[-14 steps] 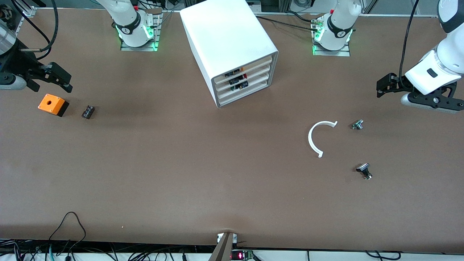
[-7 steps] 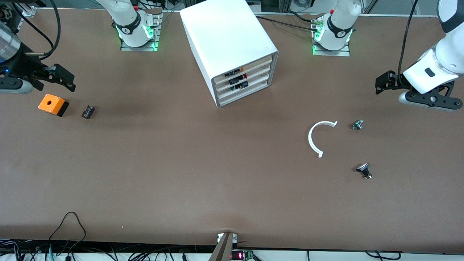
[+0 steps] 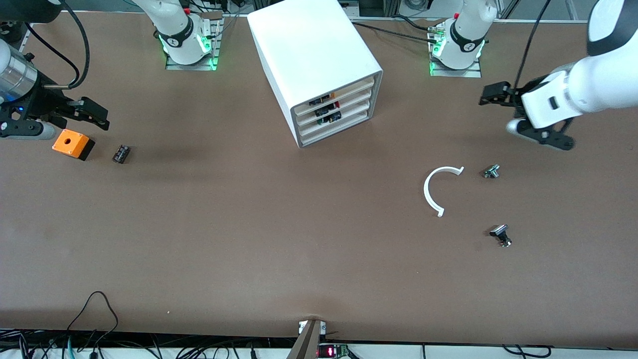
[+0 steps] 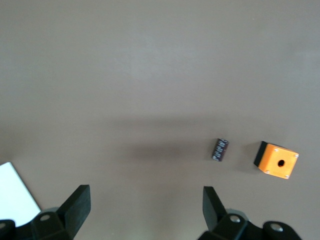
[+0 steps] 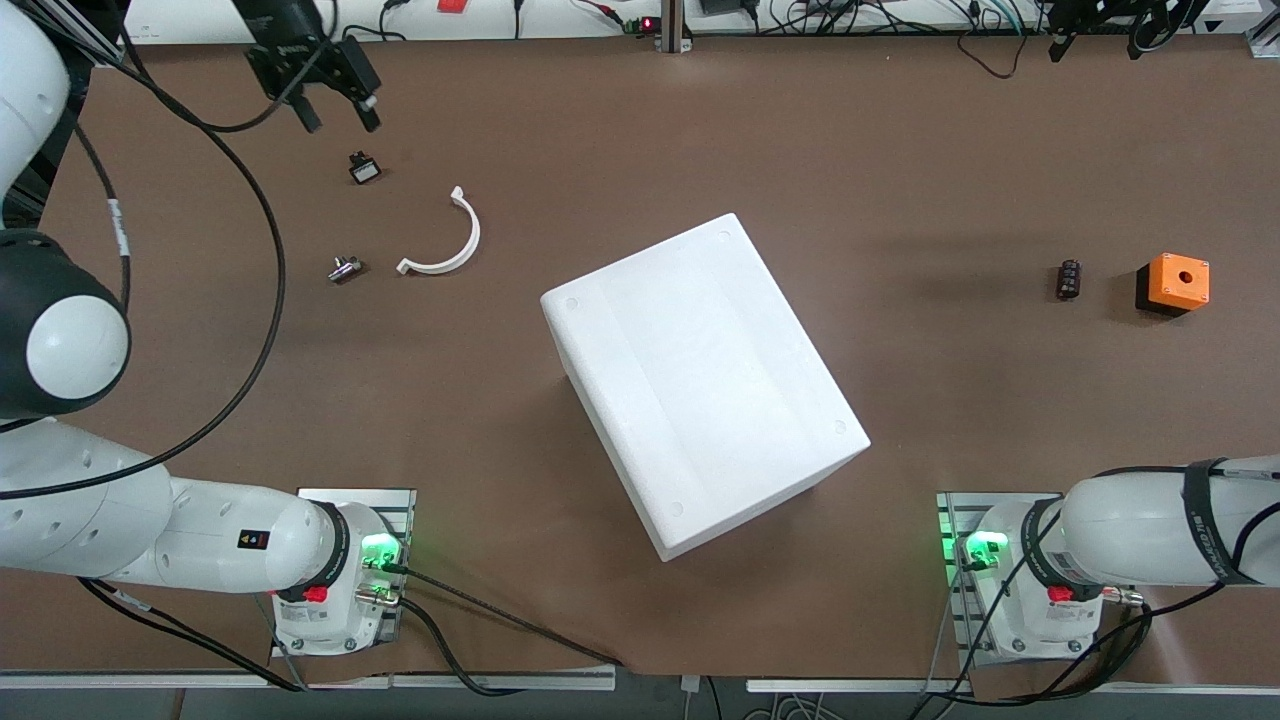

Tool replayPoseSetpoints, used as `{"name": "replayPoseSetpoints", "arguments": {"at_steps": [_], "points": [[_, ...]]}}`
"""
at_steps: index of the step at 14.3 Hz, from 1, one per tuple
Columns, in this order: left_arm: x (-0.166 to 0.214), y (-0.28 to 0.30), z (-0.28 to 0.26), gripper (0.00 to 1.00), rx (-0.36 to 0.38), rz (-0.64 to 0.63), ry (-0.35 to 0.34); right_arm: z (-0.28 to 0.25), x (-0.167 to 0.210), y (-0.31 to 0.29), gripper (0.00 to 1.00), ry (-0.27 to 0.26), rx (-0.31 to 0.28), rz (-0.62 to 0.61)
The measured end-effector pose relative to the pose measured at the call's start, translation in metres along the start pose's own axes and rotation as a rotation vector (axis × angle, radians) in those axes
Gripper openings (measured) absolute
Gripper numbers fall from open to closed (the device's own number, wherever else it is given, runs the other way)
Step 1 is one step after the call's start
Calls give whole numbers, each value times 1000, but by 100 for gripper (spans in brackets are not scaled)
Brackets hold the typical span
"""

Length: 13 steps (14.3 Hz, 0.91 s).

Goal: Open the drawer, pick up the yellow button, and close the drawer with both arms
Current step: 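Move the left gripper toward the white cabinet while the right gripper rises, then grasp the front of the top drawer with the left gripper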

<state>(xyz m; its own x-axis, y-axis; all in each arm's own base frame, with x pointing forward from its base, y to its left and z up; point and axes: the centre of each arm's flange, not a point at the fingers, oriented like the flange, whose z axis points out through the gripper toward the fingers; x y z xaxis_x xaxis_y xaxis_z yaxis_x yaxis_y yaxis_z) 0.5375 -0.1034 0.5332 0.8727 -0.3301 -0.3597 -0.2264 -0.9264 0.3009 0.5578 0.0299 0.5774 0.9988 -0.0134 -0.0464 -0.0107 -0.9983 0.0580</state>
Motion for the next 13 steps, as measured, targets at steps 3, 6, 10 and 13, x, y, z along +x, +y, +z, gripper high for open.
{"name": "replayPoseSetpoints", "arguments": {"at_steps": [3,6,10,13], "points": [[30,41,38,100,-131,81,-76,20,9,-8,100,-36,-10,-17],[61,46,71,100,-283,210,-109,32,16,-15,100,-52,-10,-29],[94,48,118,100,-542,301,21,44,23,-40,100,-58,-12,-20],[96,59,168,97,-672,286,27,46,28,-69,100,-54,-12,39]]}}
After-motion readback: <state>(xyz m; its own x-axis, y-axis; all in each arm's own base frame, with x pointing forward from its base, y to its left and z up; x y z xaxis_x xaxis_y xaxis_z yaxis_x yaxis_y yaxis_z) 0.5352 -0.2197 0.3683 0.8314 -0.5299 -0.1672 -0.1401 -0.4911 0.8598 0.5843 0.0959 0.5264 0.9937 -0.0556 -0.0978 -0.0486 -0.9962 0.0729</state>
